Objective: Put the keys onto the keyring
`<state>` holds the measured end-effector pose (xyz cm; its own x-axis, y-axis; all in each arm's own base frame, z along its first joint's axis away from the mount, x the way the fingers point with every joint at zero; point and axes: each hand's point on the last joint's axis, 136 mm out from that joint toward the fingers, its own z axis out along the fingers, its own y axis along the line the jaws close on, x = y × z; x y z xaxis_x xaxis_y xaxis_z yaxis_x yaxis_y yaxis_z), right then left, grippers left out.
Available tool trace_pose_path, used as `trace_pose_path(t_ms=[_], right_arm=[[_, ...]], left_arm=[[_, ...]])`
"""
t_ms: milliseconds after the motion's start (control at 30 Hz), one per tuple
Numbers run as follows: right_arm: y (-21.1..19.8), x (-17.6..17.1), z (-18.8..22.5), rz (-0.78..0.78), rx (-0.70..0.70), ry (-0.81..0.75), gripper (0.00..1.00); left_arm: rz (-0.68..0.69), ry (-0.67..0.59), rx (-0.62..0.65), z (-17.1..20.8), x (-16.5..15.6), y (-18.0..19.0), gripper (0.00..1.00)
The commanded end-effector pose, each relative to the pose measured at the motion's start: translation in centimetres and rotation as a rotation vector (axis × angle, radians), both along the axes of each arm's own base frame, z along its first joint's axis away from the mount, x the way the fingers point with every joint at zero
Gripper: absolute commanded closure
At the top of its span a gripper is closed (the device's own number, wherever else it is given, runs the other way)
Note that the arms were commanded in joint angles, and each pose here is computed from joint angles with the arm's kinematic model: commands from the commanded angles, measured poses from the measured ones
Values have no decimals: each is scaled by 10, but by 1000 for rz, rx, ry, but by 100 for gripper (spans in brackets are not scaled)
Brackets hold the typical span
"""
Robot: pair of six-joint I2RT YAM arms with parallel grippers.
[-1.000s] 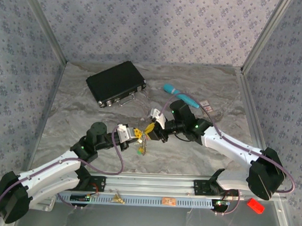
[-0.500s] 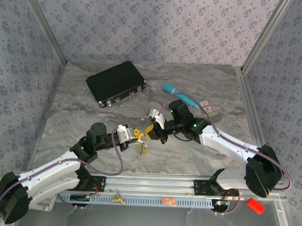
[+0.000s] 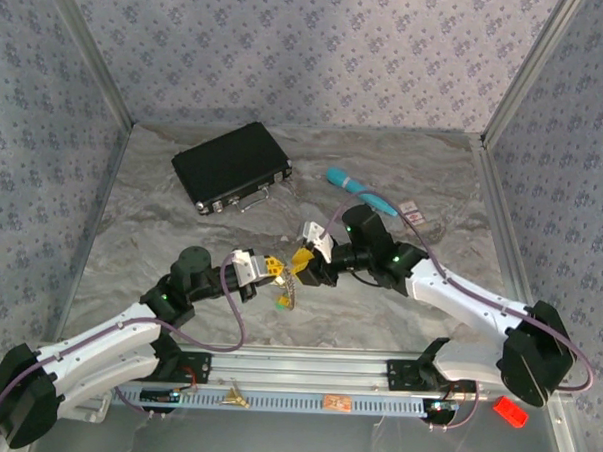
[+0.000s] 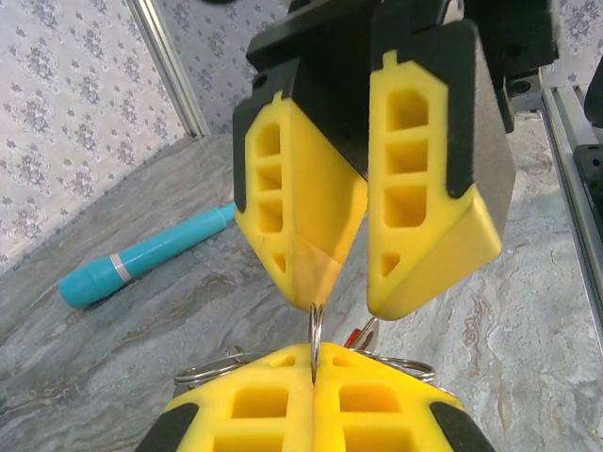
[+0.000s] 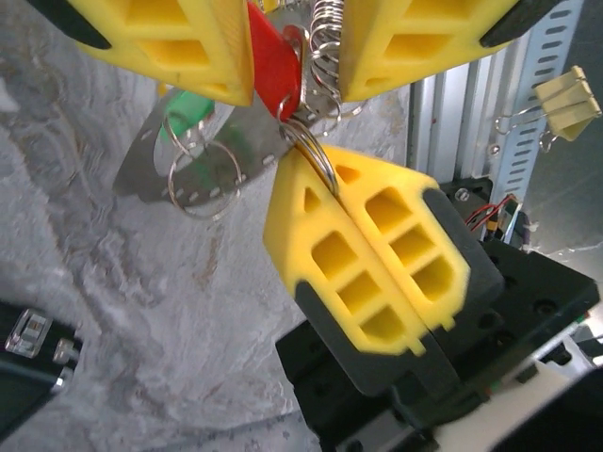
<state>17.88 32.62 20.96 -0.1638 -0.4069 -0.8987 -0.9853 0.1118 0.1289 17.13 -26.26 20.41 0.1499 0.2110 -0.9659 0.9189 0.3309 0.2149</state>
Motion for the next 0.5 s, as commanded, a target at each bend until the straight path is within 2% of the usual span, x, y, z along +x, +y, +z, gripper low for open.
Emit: trace_pose_path(t_ms=[0,467], right_arm=[[3,3,8,19,18,-121,70],[14,1,8,74,13,-174,81]], left_arm=[[-27,-44,-71,23,-4,-3,100],[-43,-35,-78,24,-6,-5,100]])
